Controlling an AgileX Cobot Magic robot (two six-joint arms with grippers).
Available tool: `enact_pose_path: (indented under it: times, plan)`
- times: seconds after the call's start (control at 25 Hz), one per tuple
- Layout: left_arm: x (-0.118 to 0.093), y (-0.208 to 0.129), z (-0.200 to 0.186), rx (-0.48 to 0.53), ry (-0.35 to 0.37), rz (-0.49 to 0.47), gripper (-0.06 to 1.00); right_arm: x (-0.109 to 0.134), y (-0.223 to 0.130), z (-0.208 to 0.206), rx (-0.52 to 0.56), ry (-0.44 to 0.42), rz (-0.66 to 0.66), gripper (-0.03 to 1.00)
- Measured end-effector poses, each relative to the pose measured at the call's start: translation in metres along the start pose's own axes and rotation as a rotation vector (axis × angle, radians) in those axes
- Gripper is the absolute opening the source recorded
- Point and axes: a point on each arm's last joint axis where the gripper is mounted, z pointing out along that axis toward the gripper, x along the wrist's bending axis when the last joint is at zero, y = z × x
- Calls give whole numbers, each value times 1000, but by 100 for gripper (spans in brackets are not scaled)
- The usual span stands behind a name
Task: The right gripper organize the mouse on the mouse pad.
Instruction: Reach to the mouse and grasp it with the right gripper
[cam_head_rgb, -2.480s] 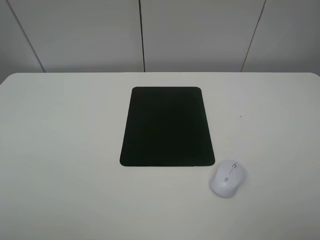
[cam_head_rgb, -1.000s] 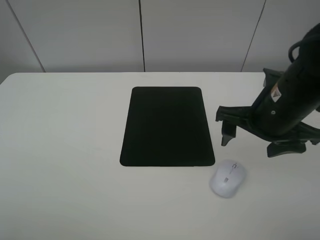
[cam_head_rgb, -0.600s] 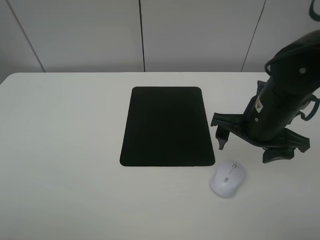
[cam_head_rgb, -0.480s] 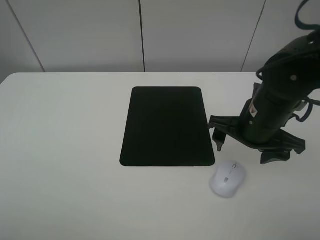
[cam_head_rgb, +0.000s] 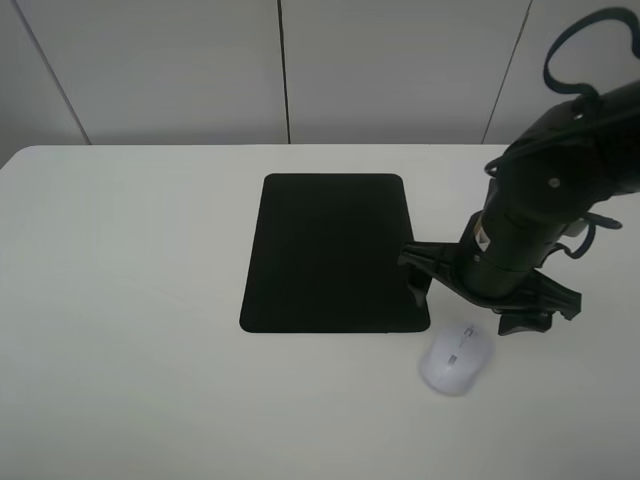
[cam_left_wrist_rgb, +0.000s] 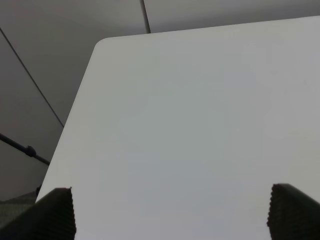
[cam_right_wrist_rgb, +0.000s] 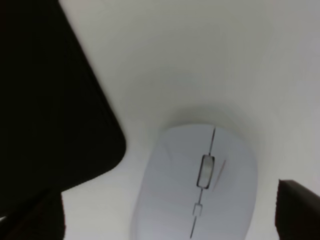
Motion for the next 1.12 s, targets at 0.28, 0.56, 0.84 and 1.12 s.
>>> enact_pose_path:
  times: [0.28,0.56,0.84,1.12]
  plan:
    - [0,0,0,0,2,1,79,-7,-12,11,37,37,65,83]
    - [0,0,0,0,2,1,79,-13,-16,14,48,16,63,82]
    - [0,0,0,0,2,1,79,-14,-15,16,29,22,57,80]
    - [0,0,0,0,2,1,79,-14,-18,34,64,-32,53,78]
